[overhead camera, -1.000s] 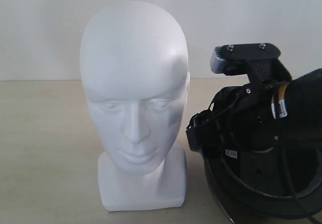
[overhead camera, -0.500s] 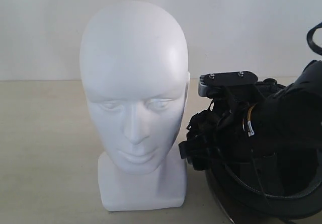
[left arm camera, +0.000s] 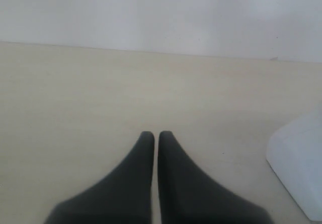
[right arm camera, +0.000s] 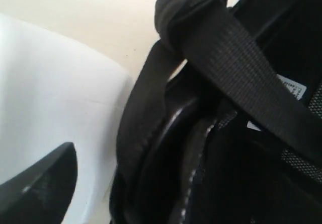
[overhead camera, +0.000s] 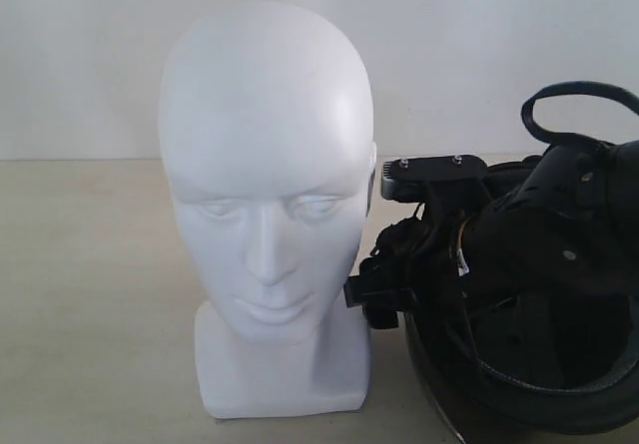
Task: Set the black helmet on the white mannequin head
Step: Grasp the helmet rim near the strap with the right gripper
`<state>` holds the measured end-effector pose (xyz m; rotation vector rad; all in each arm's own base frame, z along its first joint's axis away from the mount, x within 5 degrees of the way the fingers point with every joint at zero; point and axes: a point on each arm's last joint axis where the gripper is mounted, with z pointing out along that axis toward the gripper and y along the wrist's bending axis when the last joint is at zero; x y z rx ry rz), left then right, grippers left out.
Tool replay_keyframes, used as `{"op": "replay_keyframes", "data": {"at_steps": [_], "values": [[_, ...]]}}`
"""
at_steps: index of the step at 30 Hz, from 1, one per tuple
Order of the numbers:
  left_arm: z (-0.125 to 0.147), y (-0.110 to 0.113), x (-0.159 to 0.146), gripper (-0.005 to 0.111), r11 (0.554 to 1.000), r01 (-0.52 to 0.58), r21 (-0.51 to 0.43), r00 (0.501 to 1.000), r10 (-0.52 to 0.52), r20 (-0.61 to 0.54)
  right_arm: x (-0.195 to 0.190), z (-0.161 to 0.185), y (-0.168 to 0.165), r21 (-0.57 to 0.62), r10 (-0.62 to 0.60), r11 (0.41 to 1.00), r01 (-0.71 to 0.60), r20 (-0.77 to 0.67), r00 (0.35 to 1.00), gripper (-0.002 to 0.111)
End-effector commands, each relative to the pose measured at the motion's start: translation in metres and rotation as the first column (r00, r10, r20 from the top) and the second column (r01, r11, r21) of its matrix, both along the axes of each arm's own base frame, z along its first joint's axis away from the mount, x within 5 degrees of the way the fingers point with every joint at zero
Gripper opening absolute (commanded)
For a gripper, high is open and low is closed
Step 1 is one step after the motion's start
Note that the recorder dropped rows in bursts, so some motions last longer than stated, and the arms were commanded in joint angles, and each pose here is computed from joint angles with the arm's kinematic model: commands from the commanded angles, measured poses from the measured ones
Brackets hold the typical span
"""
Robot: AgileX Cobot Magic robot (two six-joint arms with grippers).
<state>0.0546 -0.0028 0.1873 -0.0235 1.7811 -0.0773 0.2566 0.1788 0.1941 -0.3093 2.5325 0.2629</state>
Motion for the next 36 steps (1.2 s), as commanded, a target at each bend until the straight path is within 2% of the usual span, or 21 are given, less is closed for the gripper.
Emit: {"op": "replay_keyframes", "data": {"at_steps": [1,4,11,13,16,18,24,32,34,36], "values": [[-0.001,0.0,0.0,0.004,1.0,-0.001,-0.008,1.0,0.001,0.001,0.006,-0.004,0.001,0.011,-0.017,1.0,0.017,-0.001,1.0,0.082],[-0.001,0.0,0.0,0.004,1.0,-0.001,-0.008,1.0,0.001,0.001,0.012,-0.005,-0.007,0.003,-0.049,0.999,0.049,-0.002,0.999,0.082],[-0.001,0.0,0.0,0.004,1.0,-0.001,-0.008,1.0,0.001,0.001,0.013,-0.004,-0.007,0.0,-0.038,0.999,0.038,0.012,0.999,0.079],[-0.001,0.0,0.0,0.004,1.0,-0.001,-0.008,1.0,0.001,0.001,0.013,-0.005,-0.008,-0.008,-0.041,0.999,0.041,0.005,0.999,0.069],[-0.001,0.0,0.0,0.004,1.0,-0.001,-0.008,1.0,0.001,0.001,0.013,-0.005,-0.009,-0.021,-0.03,0.999,0.031,0.008,1.0,0.045],[-0.001,0.0,0.0,0.004,1.0,-0.001,-0.008,1.0,0.001,0.001,0.013,-0.005,-0.009,-0.023,-0.027,0.999,0.027,0.009,1.0,0.035],[-0.001,0.0,0.0,0.004,1.0,-0.001,-0.008,1.0,0.001,0.001,0.014,-0.014,-0.008,-0.041,-0.027,0.999,0.026,-0.013,1.0,0.042],[-0.001,0.0,0.0,0.004,1.0,-0.001,-0.008,1.0,0.001,0.001,0.015,-0.021,-0.007,-0.055,-0.024,0.998,0.023,-0.028,0.999,0.041],[-0.001,0.0,0.0,0.004,1.0,-0.001,-0.008,1.0,0.001,0.001,0.015,-0.021,-0.008,-0.06,-0.034,0.998,0.032,-0.037,0.999,0.036],[-0.001,0.0,0.0,0.004,1.0,-0.001,-0.008,1.0,0.001,0.001,0.014,-0.022,-0.01,-0.078,-0.041,0.996,0.037,-0.051,0.998,0.019]]}}
